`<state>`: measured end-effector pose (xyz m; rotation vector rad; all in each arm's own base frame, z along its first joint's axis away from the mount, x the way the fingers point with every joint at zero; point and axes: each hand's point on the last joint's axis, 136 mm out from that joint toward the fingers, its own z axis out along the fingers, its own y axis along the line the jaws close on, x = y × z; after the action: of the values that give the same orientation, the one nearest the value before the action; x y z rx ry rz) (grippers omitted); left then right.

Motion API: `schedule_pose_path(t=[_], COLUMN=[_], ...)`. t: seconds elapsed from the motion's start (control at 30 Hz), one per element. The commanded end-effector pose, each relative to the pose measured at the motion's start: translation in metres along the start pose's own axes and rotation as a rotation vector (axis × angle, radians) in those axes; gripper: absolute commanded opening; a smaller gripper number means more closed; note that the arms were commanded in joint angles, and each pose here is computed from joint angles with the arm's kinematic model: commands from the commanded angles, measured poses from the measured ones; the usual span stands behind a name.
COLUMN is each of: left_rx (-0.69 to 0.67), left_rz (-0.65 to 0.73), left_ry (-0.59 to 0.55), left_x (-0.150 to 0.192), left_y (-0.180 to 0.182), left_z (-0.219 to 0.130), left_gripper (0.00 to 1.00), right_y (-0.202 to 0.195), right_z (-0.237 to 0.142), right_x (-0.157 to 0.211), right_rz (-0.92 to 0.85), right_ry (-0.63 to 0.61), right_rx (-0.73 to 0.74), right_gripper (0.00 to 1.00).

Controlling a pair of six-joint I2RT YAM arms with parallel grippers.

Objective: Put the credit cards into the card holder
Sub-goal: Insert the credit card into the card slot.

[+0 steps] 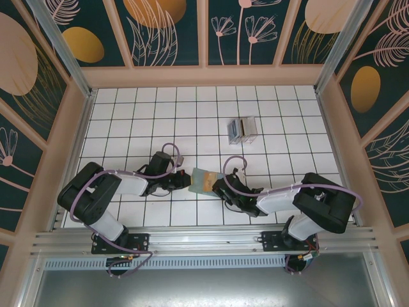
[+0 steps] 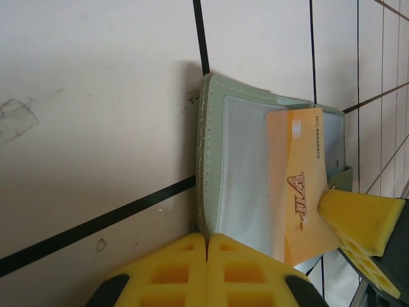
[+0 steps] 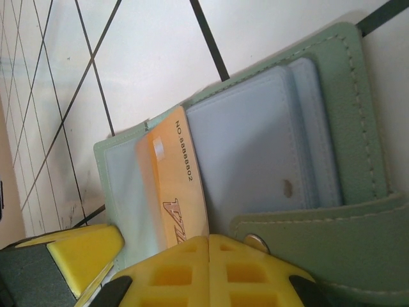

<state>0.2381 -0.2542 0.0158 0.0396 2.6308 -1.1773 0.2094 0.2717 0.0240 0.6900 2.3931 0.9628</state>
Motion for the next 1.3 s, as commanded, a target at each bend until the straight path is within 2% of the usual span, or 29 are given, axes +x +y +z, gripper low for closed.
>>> schedule_pose_path(t=[0.0,0.33,0.4,0.53,0.6,0.67,0.77,1.0,1.13,1.27], left_rx=[-0.016,0.002,-0.005,-0.004,-0.019,-0.041,-0.038,0.013,0.047,0.049], left_rz=[-0.030,-0.048,-0.049,-0.054,-0.044,-0.044,-0.041,-0.043,-0.036,-0.021], left_ry=[0.076,0.085,0.081,0.087,0.084,0.080,0.076,0.088,0.110,0.117], left_x=[0.023,0.028,0.028,0.028,0.027,0.026,0.026,0.027,0.029,0.031], left_y=[0.009,0.009,0.011,0.011,0.013,0.016,0.016,0.010,0.004,0.004], left_z=[-0.002,0.000,0.001,0.002,0.001,0.001,0.000,0.006,0.008,0.009], left_gripper=[0.00,0.00,0.00,0.02,0.09,0.25,0.28,0.16,0.10,0.06], right_y=[-0.037,-0.028,-0.022,-0.019,-0.022,-0.027,-0.030,-0.024,-0.015,-0.001], right_z=[0.003,0.002,0.005,0.004,0.000,-0.005,-0.013,-0.011,-0.004,0.008], right_x=[-0.007,0.007,0.015,0.021,0.018,0.014,0.010,0.014,0.019,0.025], right_rz=[-0.054,0.017,0.041,0.028,0.006,-0.004,-0.030,-0.120,-0.152,-0.190], right_ry=[-0.057,-0.007,0.039,0.071,0.059,0.044,0.037,0.073,0.104,0.132], right_rx=[0.135,0.076,0.050,0.074,0.106,0.138,0.153,0.175,0.159,0.140], right_gripper=[0.00,0.00,0.11,0.17,0.22,0.24,0.28,0.29,0.19,0.18])
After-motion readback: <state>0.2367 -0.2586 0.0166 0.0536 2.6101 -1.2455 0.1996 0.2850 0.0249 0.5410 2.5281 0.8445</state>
